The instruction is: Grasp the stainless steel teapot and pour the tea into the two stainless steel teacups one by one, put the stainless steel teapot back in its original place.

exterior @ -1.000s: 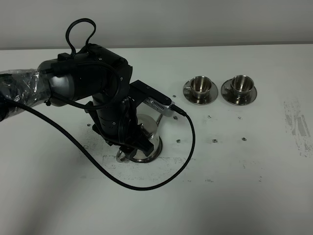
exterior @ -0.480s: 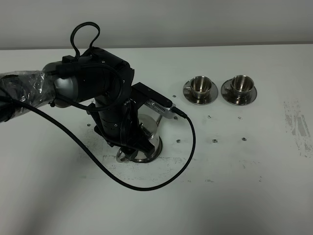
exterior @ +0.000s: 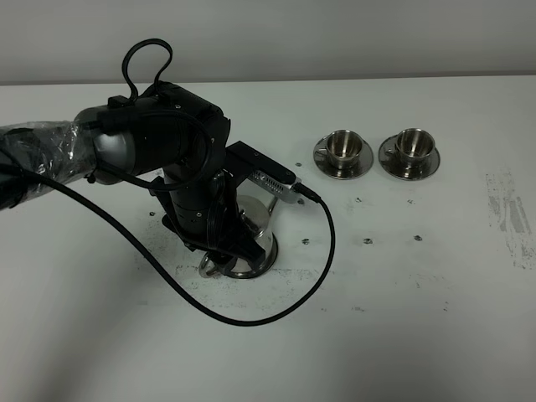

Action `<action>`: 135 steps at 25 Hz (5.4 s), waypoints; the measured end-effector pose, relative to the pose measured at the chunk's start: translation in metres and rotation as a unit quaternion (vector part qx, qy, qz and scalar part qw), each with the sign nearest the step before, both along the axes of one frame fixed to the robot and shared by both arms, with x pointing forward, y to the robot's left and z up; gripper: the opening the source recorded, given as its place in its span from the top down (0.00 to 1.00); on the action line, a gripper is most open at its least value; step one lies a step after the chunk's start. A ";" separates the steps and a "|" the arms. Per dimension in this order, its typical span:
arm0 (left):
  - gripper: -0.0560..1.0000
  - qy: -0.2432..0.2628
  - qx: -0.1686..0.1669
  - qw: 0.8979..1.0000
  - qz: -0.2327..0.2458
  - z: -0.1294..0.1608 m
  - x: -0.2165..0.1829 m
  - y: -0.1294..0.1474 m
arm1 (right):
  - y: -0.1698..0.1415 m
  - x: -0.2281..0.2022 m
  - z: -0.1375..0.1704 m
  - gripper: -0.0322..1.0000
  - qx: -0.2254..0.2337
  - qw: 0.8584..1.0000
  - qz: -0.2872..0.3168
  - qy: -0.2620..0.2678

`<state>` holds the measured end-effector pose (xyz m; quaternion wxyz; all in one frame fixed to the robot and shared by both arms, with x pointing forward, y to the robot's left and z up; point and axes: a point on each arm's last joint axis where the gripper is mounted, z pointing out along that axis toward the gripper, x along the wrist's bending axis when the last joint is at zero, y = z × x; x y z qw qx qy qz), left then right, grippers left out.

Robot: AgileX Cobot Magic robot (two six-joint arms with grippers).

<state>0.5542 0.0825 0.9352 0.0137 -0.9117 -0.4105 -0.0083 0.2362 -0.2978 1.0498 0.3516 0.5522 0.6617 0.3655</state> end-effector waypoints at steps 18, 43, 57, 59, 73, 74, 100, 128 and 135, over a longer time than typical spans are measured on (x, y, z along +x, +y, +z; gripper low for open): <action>0.77 0.009 -0.003 1.000 0.001 0.000 -0.004 -0.004 | 0.000 0.000 0.000 0.75 0.000 1.000 0.000 0.000; 0.77 0.001 -0.007 1.000 -0.004 0.024 0.006 -0.012 | 0.000 0.000 0.000 0.75 0.000 1.000 0.000 0.000; 0.77 -0.076 0.014 0.985 -0.156 0.096 0.048 0.003 | 0.000 0.000 0.000 0.75 0.000 1.000 0.000 0.000; 0.77 -0.087 0.013 0.979 -0.185 0.102 0.053 0.007 | 0.000 0.000 0.000 0.75 0.000 1.000 0.000 0.000; 0.77 -0.137 0.027 0.908 -0.394 0.109 0.097 -0.010 | 0.000 0.000 0.000 0.75 0.000 1.000 0.000 0.000; 0.77 -0.141 0.029 0.903 -0.405 0.106 0.101 -0.013 | 0.000 0.000 0.000 0.75 0.000 1.000 0.000 0.000; 0.78 -0.228 0.041 0.846 -0.481 0.066 0.156 -0.045 | 0.000 0.000 0.000 0.75 0.000 1.000 0.000 0.000; 0.78 -0.252 0.036 0.840 -0.479 0.021 0.172 -0.055 | 0.000 0.000 0.000 0.75 0.000 1.000 0.000 0.000; 0.78 -0.256 0.056 0.835 -0.485 0.021 0.174 -0.053 | 0.000 0.000 0.000 0.75 0.000 1.000 0.000 0.000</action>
